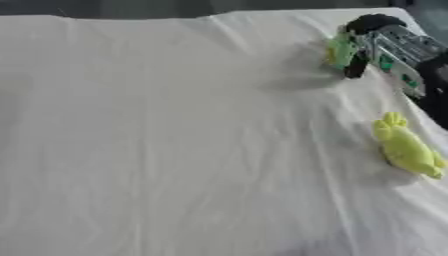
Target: Pick up the objects with one hand, pass them to the other hand, and then place them into the box on the other side of the table.
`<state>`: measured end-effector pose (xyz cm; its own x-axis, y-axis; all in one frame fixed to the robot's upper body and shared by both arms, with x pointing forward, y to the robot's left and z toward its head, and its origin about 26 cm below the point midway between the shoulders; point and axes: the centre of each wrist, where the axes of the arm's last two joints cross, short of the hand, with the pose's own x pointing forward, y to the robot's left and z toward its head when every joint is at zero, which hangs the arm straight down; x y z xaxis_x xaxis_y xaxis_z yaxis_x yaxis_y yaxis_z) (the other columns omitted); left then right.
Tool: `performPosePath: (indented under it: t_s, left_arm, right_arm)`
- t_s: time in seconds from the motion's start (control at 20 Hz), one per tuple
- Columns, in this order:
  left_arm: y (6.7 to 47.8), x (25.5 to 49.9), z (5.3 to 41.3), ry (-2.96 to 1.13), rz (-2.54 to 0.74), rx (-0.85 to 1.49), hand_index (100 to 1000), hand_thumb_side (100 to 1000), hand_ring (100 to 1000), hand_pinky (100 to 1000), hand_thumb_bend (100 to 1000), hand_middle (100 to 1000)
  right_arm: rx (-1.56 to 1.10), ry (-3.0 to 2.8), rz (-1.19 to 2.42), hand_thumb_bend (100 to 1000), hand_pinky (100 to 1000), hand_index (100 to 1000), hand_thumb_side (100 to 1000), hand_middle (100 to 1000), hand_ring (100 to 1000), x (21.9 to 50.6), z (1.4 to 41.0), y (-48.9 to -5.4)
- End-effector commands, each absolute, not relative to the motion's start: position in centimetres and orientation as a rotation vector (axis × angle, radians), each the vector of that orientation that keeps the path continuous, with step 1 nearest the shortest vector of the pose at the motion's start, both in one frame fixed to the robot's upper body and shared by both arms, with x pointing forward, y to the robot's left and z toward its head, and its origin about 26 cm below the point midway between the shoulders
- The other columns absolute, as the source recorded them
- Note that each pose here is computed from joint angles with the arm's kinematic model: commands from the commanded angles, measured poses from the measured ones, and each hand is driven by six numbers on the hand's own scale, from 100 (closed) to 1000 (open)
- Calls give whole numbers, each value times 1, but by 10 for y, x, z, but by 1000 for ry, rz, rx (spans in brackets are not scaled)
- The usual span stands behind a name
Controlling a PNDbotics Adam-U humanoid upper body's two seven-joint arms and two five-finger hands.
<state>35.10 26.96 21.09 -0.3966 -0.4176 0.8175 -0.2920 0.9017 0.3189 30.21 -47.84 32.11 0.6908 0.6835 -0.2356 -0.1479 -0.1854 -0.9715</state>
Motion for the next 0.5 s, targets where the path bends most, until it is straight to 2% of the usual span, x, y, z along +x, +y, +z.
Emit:
performPosePath:
  t_s: [0.05,0.3,0.35,0.5]
  left_arm:
    - [281,349,222,-2031,-146,558,735,695,776,727,100,748]
    - [279,349,222,-2034,-151,554,733,694,776,728,100,747]
    - [279,349,222,-2035,-153,552,733,693,776,729,100,747]
    - [279,349,222,-2035,-156,552,732,692,776,729,100,747]
  right_arm:
    - [-1362,-315,481,390,908,920,100,916,931,296,339,-485]
    - [-1386,-324,465,381,884,828,100,818,883,295,346,-485]
    - [-1394,-327,463,383,872,779,100,773,858,295,347,-484]
    - [-1422,-340,456,376,853,707,100,697,817,294,352,-481]
